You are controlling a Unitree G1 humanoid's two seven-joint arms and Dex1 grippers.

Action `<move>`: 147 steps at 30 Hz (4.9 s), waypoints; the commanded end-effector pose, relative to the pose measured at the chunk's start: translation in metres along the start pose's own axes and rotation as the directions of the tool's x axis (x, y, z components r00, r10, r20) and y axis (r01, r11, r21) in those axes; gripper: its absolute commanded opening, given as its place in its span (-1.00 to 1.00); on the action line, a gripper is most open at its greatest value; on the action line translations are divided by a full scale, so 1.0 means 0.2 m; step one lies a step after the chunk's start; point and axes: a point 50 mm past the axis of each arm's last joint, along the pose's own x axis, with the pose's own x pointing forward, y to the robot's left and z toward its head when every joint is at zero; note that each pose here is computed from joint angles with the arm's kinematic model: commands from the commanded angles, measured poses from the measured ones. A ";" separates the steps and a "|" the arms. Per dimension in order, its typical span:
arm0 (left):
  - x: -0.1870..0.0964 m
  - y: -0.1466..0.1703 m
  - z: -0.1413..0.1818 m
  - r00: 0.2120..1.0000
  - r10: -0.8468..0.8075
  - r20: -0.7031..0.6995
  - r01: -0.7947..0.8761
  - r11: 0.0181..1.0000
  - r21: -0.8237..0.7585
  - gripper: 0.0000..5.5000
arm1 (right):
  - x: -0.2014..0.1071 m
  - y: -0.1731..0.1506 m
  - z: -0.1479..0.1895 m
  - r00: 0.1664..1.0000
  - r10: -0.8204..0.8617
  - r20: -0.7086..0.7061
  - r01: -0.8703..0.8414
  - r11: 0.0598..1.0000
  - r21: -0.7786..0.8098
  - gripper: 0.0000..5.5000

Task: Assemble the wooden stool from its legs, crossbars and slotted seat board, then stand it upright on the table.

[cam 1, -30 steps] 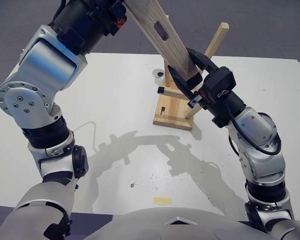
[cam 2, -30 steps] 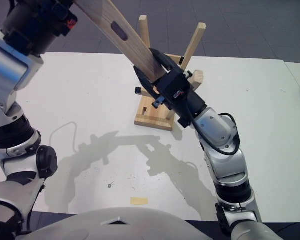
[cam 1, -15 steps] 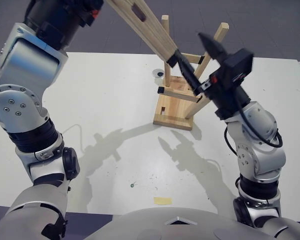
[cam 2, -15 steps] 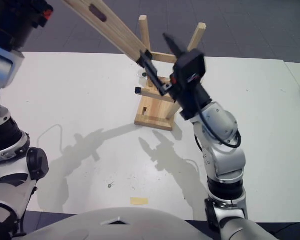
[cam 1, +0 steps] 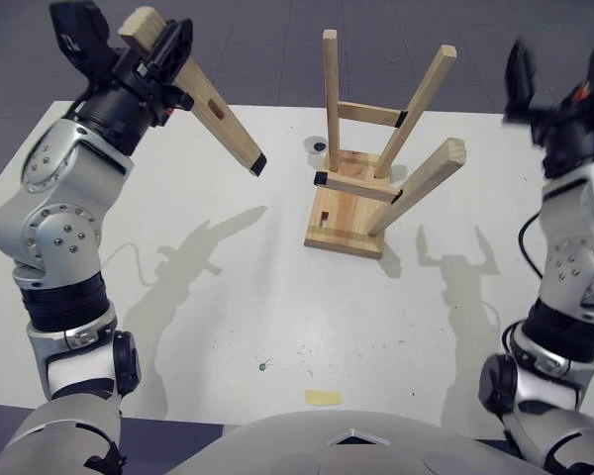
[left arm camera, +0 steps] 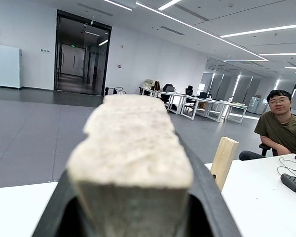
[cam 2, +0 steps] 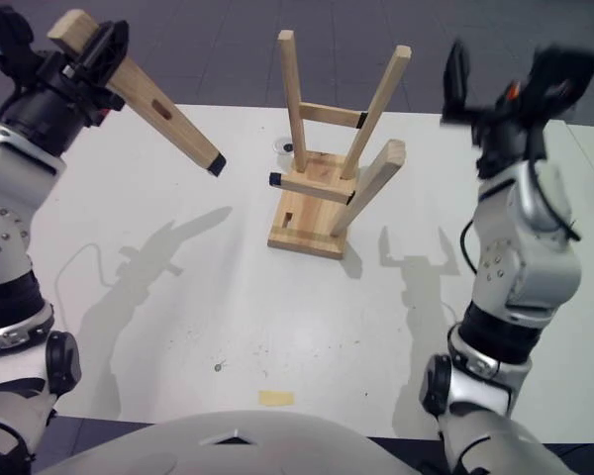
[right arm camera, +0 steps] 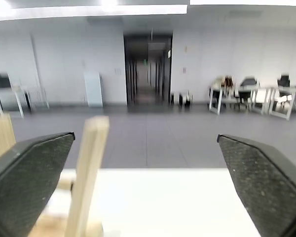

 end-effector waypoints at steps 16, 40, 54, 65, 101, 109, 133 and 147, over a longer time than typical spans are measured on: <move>0.01 0.05 -0.09 0.998 0.009 -0.061 -0.005 0.998 0.064 -0.63 | -0.15 0.29 0.13 0.803 0.545 0.241 -0.589 0.786 0.186 0.96; 0.09 -0.06 -0.17 0.995 -0.068 -0.077 0.070 0.997 0.018 -0.63 | -0.20 0.42 -0.01 0.547 0.837 0.014 -0.831 0.541 0.128 0.35; 0.17 -0.06 -0.26 0.977 -0.152 -0.148 0.151 0.988 -0.016 -0.63 | -0.20 0.44 -0.05 0.581 0.814 0.009 -0.808 0.576 0.124 -0.21; 0.19 -0.14 -0.30 0.963 -0.193 -0.188 0.206 0.977 0.049 -0.63 | -0.21 0.44 -0.07 0.582 0.813 -0.026 -0.807 0.581 0.108 -0.22; 0.16 -0.20 -0.44 0.943 -0.179 -0.282 0.249 0.940 0.235 -0.63 | -0.28 0.47 -0.15 0.593 0.803 -0.053 -0.788 0.593 0.163 -0.23; 0.15 -0.28 -0.41 0.940 -0.224 -0.256 0.282 0.934 0.219 -0.63 | -0.29 0.49 -0.16 0.588 0.806 -0.063 -0.791 0.590 0.160 -0.23; 0.15 -0.23 -0.35 0.955 -0.196 -0.225 0.248 0.939 0.236 -0.63 | -0.31 0.50 -0.17 0.588 0.806 -0.068 -0.791 0.591 0.160 -0.23; 0.14 -0.33 -0.33 0.947 -0.265 -0.182 0.299 0.933 0.201 -0.63 | -0.30 0.50 -0.18 0.597 0.799 -0.071 -0.784 0.600 0.155 -0.23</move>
